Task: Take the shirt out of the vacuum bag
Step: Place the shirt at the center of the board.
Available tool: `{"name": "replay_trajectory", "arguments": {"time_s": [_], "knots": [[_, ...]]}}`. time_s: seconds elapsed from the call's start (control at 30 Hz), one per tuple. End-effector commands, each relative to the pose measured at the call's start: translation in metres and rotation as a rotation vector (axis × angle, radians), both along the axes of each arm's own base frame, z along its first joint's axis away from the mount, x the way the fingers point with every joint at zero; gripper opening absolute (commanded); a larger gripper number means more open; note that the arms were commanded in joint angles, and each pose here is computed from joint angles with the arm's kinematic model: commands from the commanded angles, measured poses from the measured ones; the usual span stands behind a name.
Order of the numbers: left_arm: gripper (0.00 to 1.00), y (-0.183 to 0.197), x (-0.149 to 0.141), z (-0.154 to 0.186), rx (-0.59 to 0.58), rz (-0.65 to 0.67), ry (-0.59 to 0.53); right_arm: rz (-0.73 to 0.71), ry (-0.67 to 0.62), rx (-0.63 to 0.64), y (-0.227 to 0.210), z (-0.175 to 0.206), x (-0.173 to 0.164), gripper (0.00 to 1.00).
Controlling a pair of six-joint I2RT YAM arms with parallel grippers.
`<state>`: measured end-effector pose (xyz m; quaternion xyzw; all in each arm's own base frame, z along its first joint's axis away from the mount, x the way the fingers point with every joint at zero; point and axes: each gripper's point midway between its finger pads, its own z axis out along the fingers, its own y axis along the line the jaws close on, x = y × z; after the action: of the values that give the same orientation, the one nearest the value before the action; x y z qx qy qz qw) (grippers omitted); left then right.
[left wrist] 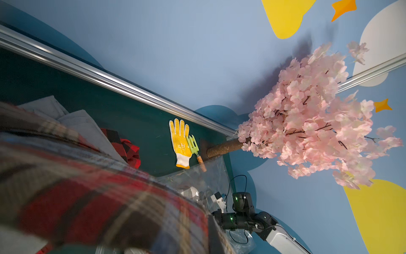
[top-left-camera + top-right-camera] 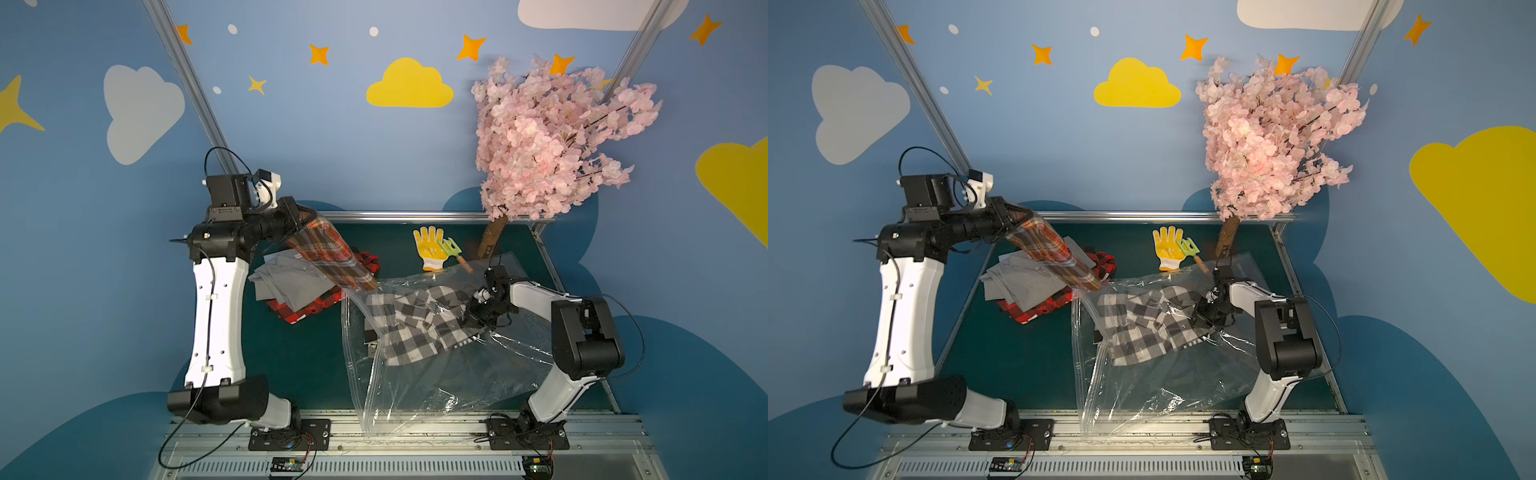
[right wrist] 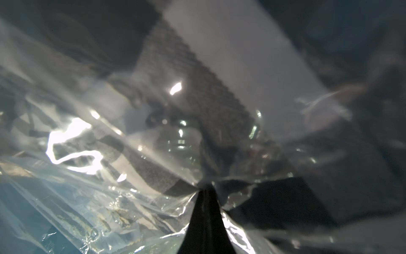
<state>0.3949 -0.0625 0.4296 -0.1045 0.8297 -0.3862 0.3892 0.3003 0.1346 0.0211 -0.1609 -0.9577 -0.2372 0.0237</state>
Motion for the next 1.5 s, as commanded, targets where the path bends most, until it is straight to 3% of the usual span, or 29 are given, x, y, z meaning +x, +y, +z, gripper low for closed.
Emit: {"name": "replay_trajectory", "arguments": {"time_s": [0.0, 0.37, 0.5, 0.57, 0.7, 0.8, 0.9, 1.03, 1.3, 1.33, 1.4, 1.47], "knots": [[0.04, 0.0, 0.022, 0.026, 0.015, -0.031, -0.1, 0.006, -0.001, -0.063, -0.009, -0.019, 0.007, 0.0], [0.04, 0.001, 0.12, 0.029, -0.091, -0.053, -0.158, 0.03, 0.013, -0.049, -0.005, -0.02, 0.013, 0.0], [0.04, -0.001, 0.138, 0.029, -0.13, -0.072, -0.177, 0.042, 0.015, -0.046, -0.004, -0.018, 0.014, 0.0], [0.04, -0.002, 0.139, 0.013, -0.118, -0.088, -0.142, 0.043, 0.011, -0.038, -0.002, -0.016, 0.016, 0.0], [0.03, 0.007, 0.119, -0.054, -0.086, -0.088, 0.026, 0.049, 0.004, -0.018, 0.003, -0.015, 0.019, 0.0], [0.03, 0.038, 0.093, -0.097, -0.124, 0.002, 0.054, 0.06, 0.008, -0.008, 0.006, -0.015, 0.018, 0.0], [0.04, 0.063, 0.062, -0.119, -0.19, 0.059, 0.056, 0.073, 0.011, -0.006, 0.008, -0.014, 0.018, 0.0], [0.04, 0.08, 0.027, -0.156, -0.154, 0.119, 0.12, 0.083, 0.004, -0.007, 0.01, -0.012, 0.02, 0.0], [0.04, 0.116, -0.005, -0.222, -0.176, 0.226, 0.245, 0.103, 0.013, -0.005, 0.016, -0.013, 0.016, 0.0], [0.07, 0.12, -0.008, -0.229, -0.161, 0.242, 0.262, 0.106, 0.013, -0.004, 0.018, -0.013, 0.016, 0.0], [0.23, 0.128, -0.015, -0.239, -0.126, 0.271, 0.294, 0.109, 0.017, -0.003, 0.02, -0.014, 0.015, 0.0], [0.43, 0.135, -0.022, -0.243, -0.088, 0.296, 0.315, 0.113, 0.019, -0.004, 0.021, -0.015, 0.013, 0.0]]}}
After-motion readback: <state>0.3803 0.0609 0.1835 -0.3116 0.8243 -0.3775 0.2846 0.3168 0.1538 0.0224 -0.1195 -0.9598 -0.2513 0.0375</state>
